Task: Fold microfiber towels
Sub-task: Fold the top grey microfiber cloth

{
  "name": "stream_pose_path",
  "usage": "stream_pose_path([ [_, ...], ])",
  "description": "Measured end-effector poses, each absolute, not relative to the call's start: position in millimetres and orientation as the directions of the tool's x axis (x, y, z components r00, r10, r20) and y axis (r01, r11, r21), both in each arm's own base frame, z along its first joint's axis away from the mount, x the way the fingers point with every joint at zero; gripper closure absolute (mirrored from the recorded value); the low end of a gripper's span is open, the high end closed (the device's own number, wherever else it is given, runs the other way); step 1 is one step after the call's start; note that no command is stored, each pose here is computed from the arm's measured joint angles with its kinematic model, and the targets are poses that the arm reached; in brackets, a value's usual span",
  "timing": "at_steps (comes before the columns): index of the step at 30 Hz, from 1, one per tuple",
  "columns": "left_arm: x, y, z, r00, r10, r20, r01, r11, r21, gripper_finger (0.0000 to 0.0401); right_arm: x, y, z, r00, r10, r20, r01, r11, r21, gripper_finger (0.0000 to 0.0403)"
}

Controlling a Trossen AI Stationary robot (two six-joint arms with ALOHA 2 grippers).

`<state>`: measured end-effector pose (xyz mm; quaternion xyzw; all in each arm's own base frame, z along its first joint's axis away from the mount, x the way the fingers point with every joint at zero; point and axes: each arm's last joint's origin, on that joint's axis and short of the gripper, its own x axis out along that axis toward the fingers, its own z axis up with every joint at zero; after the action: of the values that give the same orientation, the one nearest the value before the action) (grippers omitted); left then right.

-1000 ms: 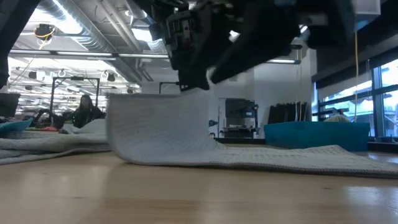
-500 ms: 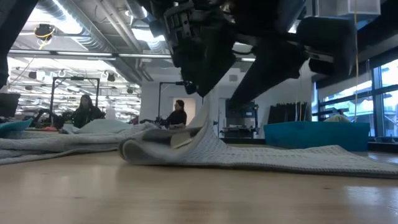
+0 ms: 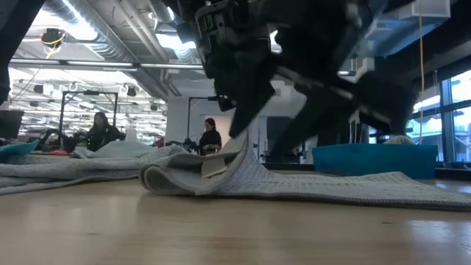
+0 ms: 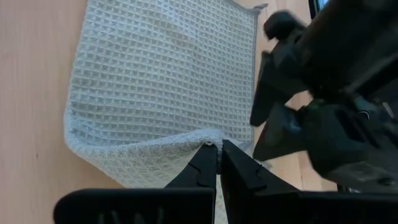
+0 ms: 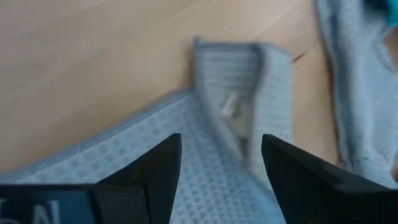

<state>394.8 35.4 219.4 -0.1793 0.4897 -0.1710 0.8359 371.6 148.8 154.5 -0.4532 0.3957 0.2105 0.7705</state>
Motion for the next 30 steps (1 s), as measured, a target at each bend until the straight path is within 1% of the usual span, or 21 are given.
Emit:
stream_pose_path([
  [3, 395, 35, 219, 0.464, -0.462, -0.756, 0.111, 0.877, -0.468, 0.0400, 372, 147, 149, 0.668, -0.071, -0.741, -0.625, 0.488, -0.609, 0.0178],
  [5, 395, 36, 220, 0.466, -0.462, -0.754, 0.113, 0.877, -0.468, 0.0399, 373, 147, 148, 0.688, -0.086, -0.721, -0.614, 0.461, -0.641, 0.0178],
  [8, 395, 36, 220, 0.466, -0.462, -0.755, 0.112, 0.877, -0.468, 0.0399, 378, 145, 149, 0.708, -0.042, -0.705, -0.610, 0.468, -0.640, 0.0178],
  [10, 395, 36, 219, 0.465, -0.463, -0.755, 0.111, 0.876, -0.469, 0.0400, 379, 143, 147, 0.697, -0.018, -0.717, -0.628, 0.468, -0.622, 0.0178],
  [14, 395, 36, 219, 0.463, -0.463, -0.756, 0.103, 0.875, -0.472, 0.0398, 381, 140, 137, 0.677, -0.022, -0.736, -0.652, 0.446, -0.613, 0.0178],
  [19, 396, 36, 220, 0.471, -0.461, -0.752, 0.106, 0.876, -0.470, 0.0399, 387, 141, 132, 0.712, -0.017, -0.702, -0.633, 0.418, -0.652, 0.0182],
  [23, 396, 36, 220, 0.473, -0.460, -0.752, 0.106, 0.877, -0.469, 0.0400, 391, 141, 133, 0.741, -0.009, -0.671, -0.609, 0.412, -0.678, 0.0206],
  [30, 397, 36, 220, 0.481, -0.458, -0.747, 0.104, 0.876, -0.470, 0.0399, 393, 134, 133, 0.741, -0.006, -0.672, -0.608, 0.419, -0.675, 0.0270],
])
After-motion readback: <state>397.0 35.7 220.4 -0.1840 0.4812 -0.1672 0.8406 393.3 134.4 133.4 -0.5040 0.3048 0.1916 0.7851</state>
